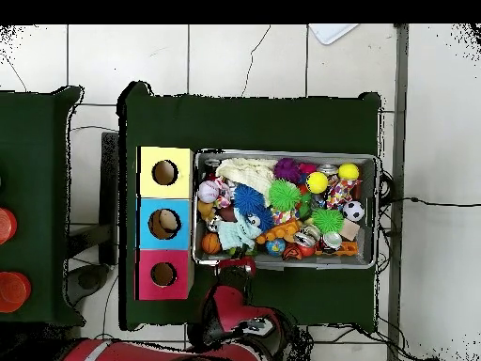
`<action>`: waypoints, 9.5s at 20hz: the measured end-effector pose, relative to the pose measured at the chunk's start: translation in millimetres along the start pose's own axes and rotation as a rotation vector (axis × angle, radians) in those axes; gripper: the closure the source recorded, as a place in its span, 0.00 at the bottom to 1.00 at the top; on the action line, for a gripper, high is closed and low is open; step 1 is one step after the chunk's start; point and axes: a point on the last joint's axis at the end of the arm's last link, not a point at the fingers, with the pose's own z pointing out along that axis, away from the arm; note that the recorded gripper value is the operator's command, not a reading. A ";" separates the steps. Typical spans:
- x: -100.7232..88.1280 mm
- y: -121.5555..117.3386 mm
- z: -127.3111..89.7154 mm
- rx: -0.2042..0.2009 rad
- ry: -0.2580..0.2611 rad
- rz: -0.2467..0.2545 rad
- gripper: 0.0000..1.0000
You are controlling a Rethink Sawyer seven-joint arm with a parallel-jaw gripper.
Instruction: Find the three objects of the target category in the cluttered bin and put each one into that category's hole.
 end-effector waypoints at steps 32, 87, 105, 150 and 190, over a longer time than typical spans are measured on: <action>-4.0 -105.0 -18.7 -0.121 -0.076 -0.265 1.00; -56.6 -294.1 37.3 -0.197 -0.173 -0.232 1.00; 5.8 -274.9 53.4 -0.293 0.004 -0.162 1.00; 61.4 -287.9 21.6 -0.165 -0.160 -0.804 1.00; 112.1 -345.1 26.6 -0.136 0.167 -0.463 0.00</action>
